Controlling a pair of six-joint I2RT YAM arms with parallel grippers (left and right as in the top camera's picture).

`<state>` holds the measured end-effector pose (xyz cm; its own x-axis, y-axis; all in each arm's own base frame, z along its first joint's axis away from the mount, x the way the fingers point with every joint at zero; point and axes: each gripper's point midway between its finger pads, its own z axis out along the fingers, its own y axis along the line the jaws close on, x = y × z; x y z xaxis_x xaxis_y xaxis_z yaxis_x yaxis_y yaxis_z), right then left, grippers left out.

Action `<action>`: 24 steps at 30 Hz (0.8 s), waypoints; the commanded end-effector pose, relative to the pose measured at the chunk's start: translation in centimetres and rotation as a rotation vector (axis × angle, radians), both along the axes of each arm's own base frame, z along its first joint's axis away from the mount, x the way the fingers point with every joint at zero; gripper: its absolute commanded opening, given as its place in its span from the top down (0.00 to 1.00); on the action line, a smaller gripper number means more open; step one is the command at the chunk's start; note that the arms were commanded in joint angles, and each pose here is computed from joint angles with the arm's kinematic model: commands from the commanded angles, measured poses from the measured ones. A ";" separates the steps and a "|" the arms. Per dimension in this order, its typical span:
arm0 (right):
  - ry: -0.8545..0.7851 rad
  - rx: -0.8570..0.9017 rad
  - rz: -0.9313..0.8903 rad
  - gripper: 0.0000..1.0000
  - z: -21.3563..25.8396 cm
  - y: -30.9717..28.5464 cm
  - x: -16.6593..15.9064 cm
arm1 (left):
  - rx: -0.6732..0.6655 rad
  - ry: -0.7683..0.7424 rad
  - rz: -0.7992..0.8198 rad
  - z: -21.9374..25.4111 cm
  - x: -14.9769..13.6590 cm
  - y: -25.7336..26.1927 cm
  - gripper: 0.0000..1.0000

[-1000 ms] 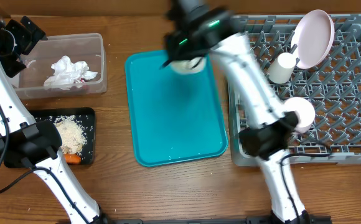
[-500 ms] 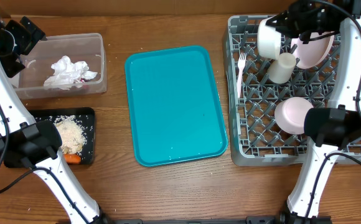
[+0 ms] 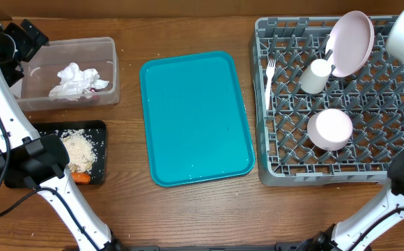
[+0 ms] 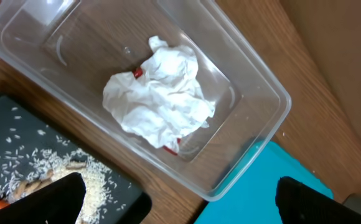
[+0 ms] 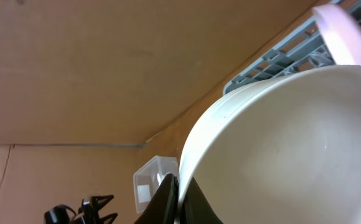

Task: Sort waste into correct bins and load items into the dishwasher rack
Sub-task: 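Carry the white bowl right and place it in the rack's right side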

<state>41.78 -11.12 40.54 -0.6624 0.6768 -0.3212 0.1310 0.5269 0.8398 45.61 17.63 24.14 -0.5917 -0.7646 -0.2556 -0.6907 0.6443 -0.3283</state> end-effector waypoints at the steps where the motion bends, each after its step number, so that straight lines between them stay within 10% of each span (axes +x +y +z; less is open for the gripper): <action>1: -0.002 0.015 0.022 0.96 -0.1 0.4 -0.3 | 0.040 -0.031 -0.010 1.0 0.2 0.4 0.00; 24: 0.127 0.437 -0.001 0.96 -17.5 -6.2 0.5 | 0.041 -0.028 -0.009 0.9 0.1 0.4 0.00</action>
